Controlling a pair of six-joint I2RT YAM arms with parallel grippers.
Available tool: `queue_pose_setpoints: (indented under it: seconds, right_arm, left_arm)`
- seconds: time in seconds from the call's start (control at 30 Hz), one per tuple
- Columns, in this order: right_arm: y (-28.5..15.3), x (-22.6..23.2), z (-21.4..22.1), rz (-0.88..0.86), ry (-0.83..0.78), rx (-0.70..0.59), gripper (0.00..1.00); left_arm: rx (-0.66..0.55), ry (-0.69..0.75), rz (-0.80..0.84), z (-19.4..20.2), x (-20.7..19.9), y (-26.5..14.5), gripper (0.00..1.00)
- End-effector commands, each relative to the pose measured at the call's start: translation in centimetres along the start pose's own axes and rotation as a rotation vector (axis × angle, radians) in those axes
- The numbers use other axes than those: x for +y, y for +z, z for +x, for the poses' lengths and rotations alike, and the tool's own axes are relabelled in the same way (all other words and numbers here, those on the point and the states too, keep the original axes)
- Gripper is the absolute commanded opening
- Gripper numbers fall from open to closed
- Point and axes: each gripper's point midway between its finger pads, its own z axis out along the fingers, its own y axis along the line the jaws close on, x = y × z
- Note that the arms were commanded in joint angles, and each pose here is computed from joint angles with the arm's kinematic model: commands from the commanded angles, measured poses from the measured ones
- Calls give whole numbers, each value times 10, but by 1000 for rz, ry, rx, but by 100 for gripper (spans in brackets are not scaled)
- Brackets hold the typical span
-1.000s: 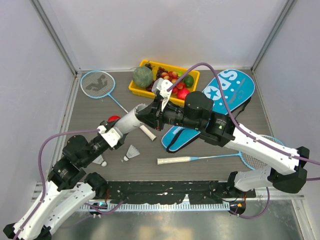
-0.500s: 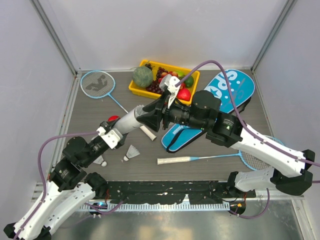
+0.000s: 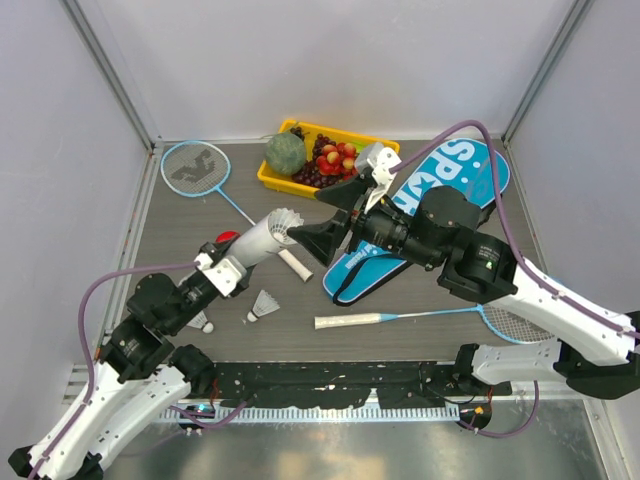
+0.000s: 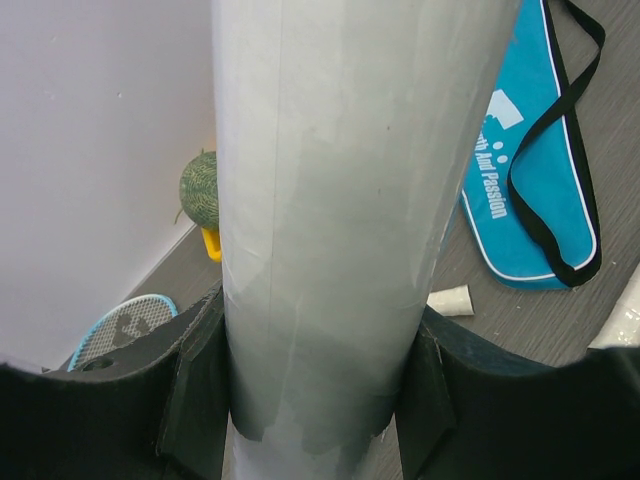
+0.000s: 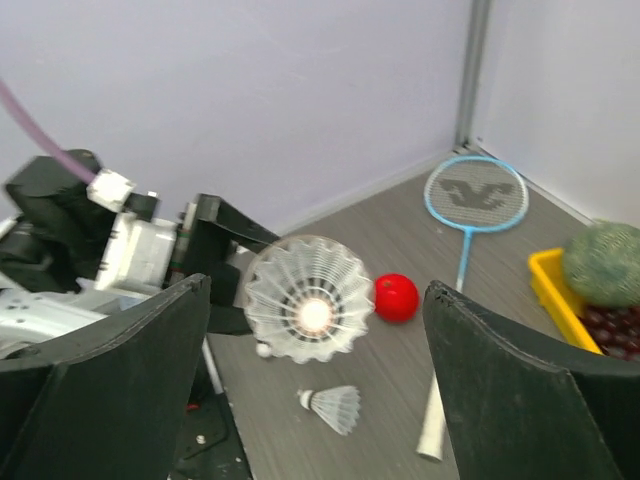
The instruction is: Pack up the badminton gear
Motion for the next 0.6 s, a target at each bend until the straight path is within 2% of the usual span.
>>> queue_pose_setpoints:
  seconds: [0.0, 0.13, 0.5, 0.57]
  right_arm:
    - [-3, -34, 2, 165, -70, 28, 92]
    - [3, -38, 8, 170, -68, 83, 90]
    - [40, -16, 52, 9, 2, 216, 58]
    - [43, -13, 60, -4, 15, 233, 56]
  left_arm:
    - [-81, 7, -30, -20, 8, -3, 42]
    - [-98, 9, -26, -23, 8, -3, 42]
    - [-151, 29, -34, -30, 8, -2, 41]
    - [-158, 30, -41, -31, 9, -3, 41]
